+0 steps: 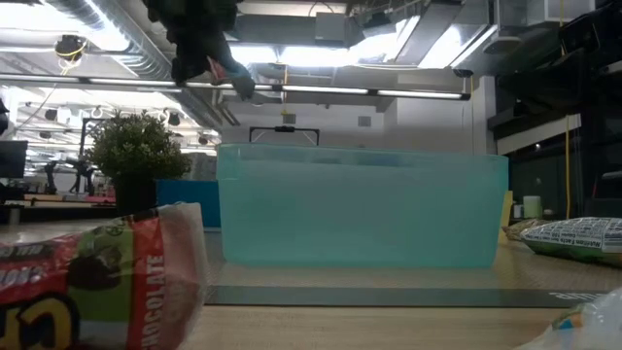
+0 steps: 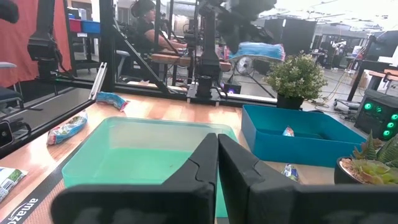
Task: Pick and place Granola Bars by type
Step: Put the red granola bar into the dark blue bin
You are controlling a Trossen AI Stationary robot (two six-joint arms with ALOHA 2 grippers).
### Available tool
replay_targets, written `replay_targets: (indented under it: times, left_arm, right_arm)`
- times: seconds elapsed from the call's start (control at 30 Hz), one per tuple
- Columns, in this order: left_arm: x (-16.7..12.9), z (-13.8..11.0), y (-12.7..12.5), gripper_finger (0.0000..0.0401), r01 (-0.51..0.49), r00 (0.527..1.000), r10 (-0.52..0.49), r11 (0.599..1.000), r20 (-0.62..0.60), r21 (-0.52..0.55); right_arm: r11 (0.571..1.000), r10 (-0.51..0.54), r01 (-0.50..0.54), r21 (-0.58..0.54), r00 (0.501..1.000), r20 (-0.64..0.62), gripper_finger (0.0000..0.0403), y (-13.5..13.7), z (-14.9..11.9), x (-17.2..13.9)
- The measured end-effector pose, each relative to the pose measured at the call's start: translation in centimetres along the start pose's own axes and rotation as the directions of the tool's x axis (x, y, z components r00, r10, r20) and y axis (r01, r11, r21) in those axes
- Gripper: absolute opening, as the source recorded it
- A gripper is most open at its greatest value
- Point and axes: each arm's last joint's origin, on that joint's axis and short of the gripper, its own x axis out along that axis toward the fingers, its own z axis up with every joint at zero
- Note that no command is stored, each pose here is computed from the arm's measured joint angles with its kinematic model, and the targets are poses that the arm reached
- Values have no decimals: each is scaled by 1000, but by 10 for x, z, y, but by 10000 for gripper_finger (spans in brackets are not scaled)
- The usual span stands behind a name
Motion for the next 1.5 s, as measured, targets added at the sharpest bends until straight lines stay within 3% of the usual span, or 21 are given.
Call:
replay_targets:
  times: [0.27,0.57,1.5]
  left_arm:
    - [-19,35,24,56,-93,990,100,994,-104,64]
    - [-26,73,37,56,-138,988,145,983,-53,125]
    - [64,71,98,56,-166,912,216,972,-348,166]
  right_arm:
    - [1000,0,0,0,1000,0,17,0,0,0]
    - [1000,0,0,0,1000,0,16,0,0,0]
    - [1000,1,-1,0,1000,0,17,0,0,0]
